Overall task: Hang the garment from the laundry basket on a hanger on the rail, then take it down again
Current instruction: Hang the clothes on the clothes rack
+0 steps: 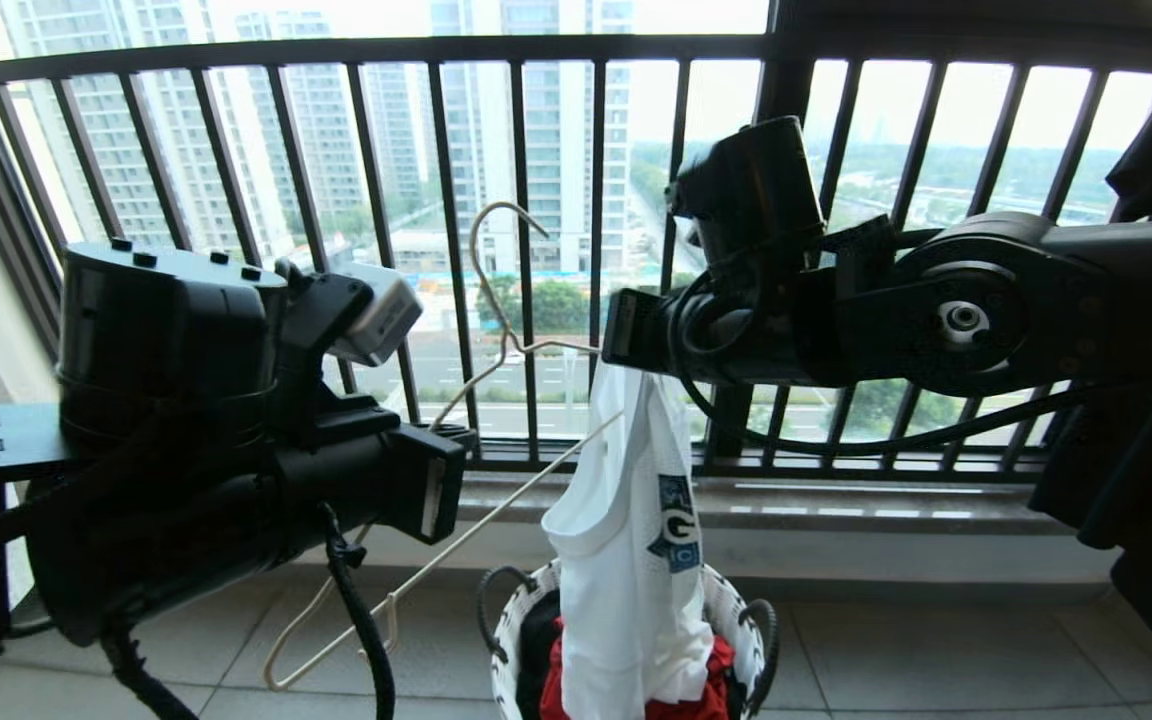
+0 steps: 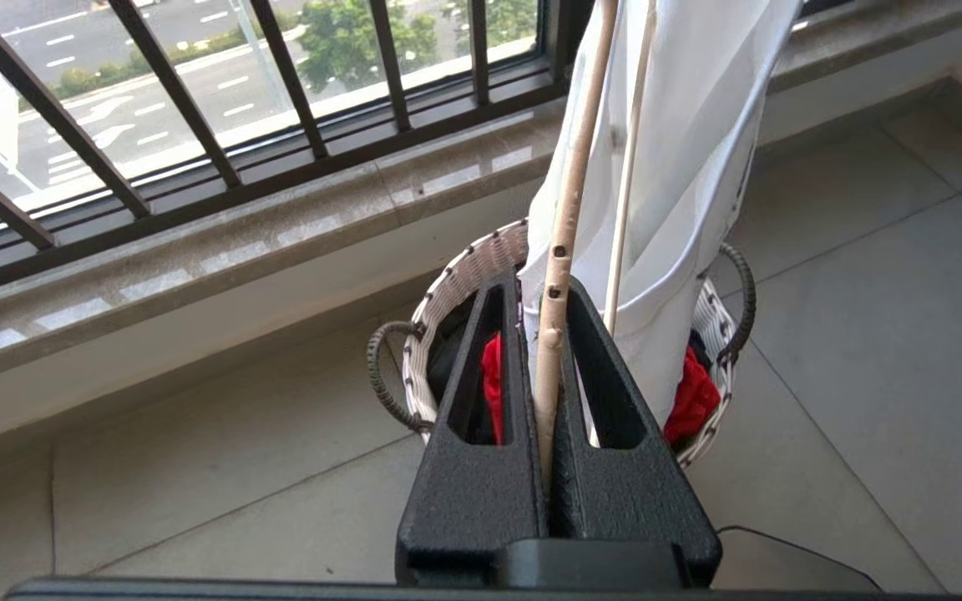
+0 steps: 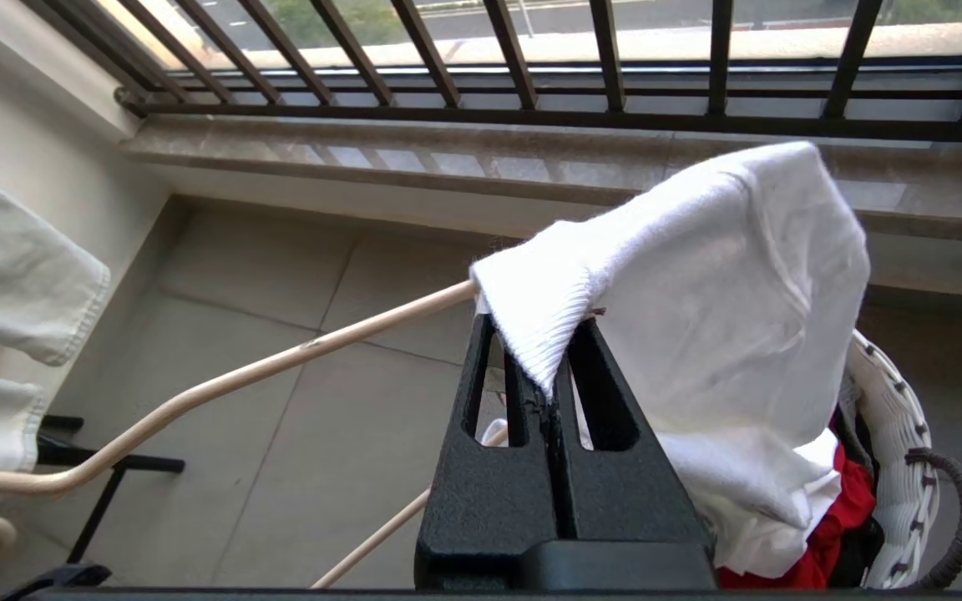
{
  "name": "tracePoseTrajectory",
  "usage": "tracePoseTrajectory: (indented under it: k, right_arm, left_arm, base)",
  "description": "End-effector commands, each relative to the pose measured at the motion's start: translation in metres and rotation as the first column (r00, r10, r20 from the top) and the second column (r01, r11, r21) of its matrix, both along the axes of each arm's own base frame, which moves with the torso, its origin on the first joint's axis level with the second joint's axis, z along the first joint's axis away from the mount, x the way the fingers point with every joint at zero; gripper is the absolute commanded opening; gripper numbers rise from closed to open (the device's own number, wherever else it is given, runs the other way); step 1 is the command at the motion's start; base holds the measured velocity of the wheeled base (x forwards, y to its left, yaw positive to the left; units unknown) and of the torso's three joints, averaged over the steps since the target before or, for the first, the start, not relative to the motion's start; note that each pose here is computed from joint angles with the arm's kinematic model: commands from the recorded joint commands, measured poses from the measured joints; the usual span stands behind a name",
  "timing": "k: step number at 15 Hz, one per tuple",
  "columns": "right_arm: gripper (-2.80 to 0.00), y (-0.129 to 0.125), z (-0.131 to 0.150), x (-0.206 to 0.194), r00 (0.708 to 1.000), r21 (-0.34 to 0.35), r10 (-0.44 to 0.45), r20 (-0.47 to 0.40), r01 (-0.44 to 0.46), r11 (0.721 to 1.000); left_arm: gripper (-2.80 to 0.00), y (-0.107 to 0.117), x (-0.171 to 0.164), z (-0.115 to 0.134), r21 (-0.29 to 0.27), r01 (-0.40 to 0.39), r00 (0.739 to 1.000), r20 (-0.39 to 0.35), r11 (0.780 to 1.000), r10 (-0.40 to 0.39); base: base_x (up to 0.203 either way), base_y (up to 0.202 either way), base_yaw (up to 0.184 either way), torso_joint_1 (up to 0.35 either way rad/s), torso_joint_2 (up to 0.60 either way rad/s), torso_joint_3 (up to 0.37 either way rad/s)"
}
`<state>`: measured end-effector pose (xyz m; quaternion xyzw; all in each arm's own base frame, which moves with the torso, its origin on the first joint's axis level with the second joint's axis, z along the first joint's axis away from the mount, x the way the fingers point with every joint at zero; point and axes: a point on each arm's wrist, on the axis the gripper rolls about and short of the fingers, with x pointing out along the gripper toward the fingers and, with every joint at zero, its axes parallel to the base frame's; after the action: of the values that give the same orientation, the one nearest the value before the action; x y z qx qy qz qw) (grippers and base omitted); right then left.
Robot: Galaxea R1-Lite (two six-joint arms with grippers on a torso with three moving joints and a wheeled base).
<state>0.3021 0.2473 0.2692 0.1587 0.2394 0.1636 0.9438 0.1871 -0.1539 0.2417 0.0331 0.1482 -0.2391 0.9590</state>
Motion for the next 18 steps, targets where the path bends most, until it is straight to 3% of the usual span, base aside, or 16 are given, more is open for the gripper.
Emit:
tracePoseTrajectory:
  k: [1,7,13,18]
  right_arm:
    - [-2.80,0.009,-0.001,-0.007,1.000,0.010,0.021,-0.009,-0.021,1.000]
    - [-2.80,0.019,-0.003,-0.002,0.999,0.054,0.026,0.037,-0.028,0.998]
    - [-2.80,0.023,-0.008,-0.001,0.999,0.049,0.034,0.037,-0.036,0.998]
    - [-2.80,0.030,-0.007,-0.015,0.997,0.044,0.067,0.034,-0.068,0.997]
  left_arm:
    - [-2.80,-0.012,0.013,-0.014,-0.016,-0.020,0.999,0.029,1.000,0.021]
    - [-2.80,-0.021,0.023,-0.031,0.016,-0.054,0.999,-0.001,0.998,0.054]
    - [-2.80,-0.039,0.045,-0.054,-0.038,-0.092,0.993,0.074,0.995,0.095]
    - [-2.80,-0.041,0.048,-0.064,-0.058,-0.101,0.990,0.091,0.993,0.106]
  base:
    - [0.000,0.000,0.000,0.000,0.00,0.000]
    - [0.000,0.000,0.000,0.000,0.00,0.000]
    - [0.000,0.000,0.000,0.000,0.00,0.000]
    - [0.000,0.000,0.000,0.000,0.00,0.000]
